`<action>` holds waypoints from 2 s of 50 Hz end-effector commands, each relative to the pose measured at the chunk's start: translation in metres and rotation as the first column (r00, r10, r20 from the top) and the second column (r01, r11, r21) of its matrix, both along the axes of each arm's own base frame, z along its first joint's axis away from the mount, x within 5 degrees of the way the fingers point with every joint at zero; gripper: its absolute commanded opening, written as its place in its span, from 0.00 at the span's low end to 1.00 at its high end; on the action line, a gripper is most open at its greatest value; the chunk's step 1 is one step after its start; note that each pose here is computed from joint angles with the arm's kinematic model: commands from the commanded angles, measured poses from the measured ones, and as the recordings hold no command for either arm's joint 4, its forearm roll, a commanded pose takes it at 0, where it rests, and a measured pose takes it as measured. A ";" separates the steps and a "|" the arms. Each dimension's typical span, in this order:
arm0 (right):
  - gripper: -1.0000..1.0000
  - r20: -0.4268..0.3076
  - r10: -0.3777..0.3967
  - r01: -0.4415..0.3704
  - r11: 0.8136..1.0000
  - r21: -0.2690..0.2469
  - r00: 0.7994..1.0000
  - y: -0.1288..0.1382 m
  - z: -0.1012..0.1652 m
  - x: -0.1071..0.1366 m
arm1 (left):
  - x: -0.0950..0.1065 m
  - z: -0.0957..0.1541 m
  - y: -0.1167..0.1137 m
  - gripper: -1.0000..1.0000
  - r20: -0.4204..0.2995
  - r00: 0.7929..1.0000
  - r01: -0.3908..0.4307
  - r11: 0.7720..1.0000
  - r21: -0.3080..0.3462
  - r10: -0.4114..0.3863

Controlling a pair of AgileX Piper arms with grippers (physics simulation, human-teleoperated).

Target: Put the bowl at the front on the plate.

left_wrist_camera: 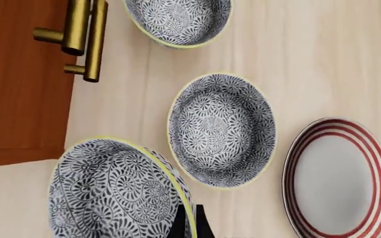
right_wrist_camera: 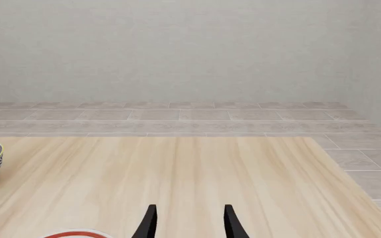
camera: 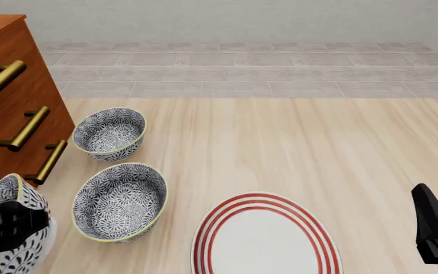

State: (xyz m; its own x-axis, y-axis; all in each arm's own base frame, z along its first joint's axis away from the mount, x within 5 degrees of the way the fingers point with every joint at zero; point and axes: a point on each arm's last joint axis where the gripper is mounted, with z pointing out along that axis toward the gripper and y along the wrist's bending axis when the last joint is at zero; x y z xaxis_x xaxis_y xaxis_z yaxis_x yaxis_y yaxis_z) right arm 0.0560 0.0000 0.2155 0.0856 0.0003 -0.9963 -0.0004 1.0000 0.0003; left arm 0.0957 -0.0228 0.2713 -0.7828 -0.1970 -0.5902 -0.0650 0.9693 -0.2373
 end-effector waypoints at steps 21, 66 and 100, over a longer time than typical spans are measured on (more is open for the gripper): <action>1.00 0.000 0.000 0.000 1.000 0.000 1.000 0.000 -0.001 0.000 | -0.001 0.052 -0.015 0.00 0.071 0.977 0.198 0.980 0.034 -0.199; 1.00 0.000 0.000 0.000 1.000 0.000 1.000 0.000 -0.001 0.000 | 0.009 0.095 -0.053 0.00 0.143 0.808 0.548 0.818 0.176 -0.572; 1.00 0.000 0.000 0.000 1.000 0.000 1.000 0.000 -0.001 0.000 | 0.021 0.088 -0.117 0.00 0.137 0.613 0.750 0.628 0.209 -0.778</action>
